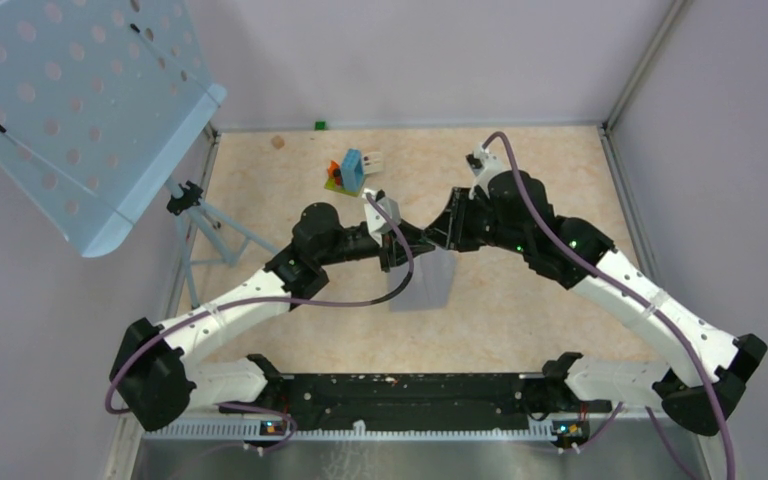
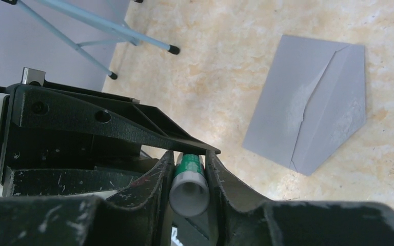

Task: Place the letter into the envelope and seal it

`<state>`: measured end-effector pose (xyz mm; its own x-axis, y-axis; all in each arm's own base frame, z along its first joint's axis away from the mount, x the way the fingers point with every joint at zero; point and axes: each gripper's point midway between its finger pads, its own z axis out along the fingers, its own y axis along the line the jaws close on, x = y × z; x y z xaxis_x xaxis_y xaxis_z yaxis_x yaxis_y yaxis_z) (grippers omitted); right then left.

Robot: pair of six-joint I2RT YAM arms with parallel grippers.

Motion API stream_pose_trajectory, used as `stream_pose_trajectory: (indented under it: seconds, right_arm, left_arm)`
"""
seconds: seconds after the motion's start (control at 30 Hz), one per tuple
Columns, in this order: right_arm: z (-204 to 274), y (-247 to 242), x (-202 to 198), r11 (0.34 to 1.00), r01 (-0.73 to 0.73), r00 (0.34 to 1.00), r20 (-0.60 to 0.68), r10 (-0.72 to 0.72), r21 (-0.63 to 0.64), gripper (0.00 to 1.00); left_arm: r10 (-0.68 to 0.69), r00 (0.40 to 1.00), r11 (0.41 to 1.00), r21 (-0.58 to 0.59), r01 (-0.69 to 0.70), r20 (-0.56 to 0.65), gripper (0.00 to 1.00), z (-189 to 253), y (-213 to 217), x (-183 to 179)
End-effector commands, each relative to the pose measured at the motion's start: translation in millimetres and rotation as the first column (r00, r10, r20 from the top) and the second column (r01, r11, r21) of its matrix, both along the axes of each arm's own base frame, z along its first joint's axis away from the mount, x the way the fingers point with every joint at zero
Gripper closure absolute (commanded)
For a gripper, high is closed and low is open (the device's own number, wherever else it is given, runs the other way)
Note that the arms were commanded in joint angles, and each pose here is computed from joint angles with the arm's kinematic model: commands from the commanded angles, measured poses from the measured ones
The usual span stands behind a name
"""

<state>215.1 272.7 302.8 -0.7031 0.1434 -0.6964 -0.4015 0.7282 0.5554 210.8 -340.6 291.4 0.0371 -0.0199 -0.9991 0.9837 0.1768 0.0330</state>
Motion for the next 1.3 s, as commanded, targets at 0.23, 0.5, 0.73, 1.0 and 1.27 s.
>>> stream_pose_trajectory:
  seconds: [0.23,0.5,0.73,1.0,1.27]
  right_arm:
    - [-3,-10,11,0.995,0.073,0.996,0.051,-0.069,-0.068,1.00]
    - [-31,-40,43,0.973,0.162,0.986,0.048,-0.157,-0.162,1.00]
    - [-65,-57,72,0.943,0.226,0.974,0.052,-0.220,-0.245,1.00]
    - [-100,-48,96,0.921,0.221,0.975,0.062,-0.213,-0.321,1.00]
    - [-135,-23,121,0.918,0.179,0.984,0.044,-0.175,-0.354,1.00]
  left_arm:
    - [0.089,0.993,0.995,-0.043,-0.092,-0.072,0.36,9,6,9]
    - [0.405,0.866,0.905,-0.008,-0.426,-0.292,0.01,-15,46,45]
    - [0.642,0.630,0.754,0.209,-0.623,-0.437,0.05,-65,72,91]
    - [0.625,0.495,0.754,0.302,-0.584,-0.604,0.33,-110,53,117]
    - [0.587,0.363,0.744,0.304,-0.595,-0.724,0.76,-157,54,134]
